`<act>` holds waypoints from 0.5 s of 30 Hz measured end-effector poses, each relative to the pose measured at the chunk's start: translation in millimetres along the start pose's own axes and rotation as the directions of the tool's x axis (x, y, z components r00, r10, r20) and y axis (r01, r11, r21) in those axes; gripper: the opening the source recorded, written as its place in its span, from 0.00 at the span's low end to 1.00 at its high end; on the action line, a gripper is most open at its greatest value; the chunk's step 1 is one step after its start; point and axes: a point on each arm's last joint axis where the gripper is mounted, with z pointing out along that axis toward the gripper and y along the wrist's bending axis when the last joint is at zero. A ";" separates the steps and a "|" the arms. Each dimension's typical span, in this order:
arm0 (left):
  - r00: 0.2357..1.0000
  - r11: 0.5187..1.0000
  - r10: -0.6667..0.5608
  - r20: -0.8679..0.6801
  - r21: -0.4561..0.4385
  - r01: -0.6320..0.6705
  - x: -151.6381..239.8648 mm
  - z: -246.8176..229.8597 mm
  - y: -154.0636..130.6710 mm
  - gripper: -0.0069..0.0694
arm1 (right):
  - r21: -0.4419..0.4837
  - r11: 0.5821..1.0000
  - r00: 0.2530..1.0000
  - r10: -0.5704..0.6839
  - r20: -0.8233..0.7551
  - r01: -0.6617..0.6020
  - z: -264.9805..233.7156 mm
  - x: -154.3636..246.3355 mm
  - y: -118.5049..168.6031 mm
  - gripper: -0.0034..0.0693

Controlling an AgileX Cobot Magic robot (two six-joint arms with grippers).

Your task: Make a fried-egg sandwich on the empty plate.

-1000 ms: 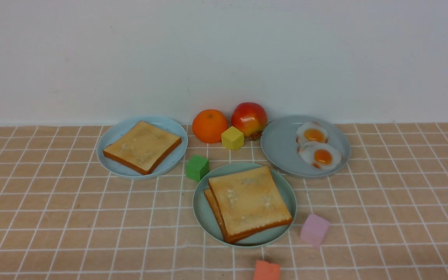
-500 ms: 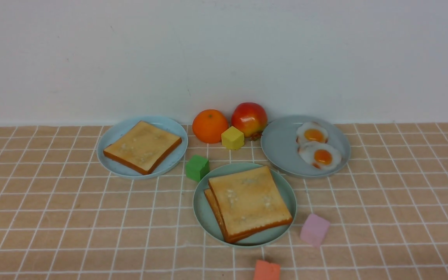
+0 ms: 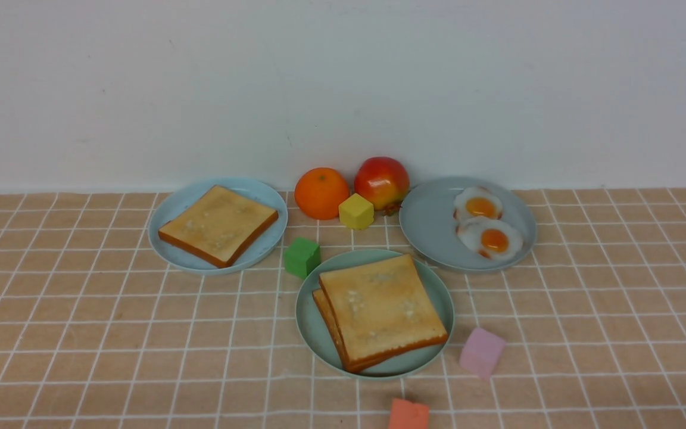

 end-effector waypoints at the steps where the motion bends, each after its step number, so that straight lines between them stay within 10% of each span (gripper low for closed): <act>1: 1.000 1.000 0.000 0.000 0.000 0.000 0.0 0.0 0.0 0.07 | 0.000 1.000 1.000 0.000 0.000 0.000 0.0 0.0 0.0 0.08; 15: 1.000 1.000 0.002 0.000 -0.001 -0.002 0.0 0.0 0.1 0.07 | 0.000 1.000 1.000 0.000 0.000 0.000 0.0 0.0 0.0 0.11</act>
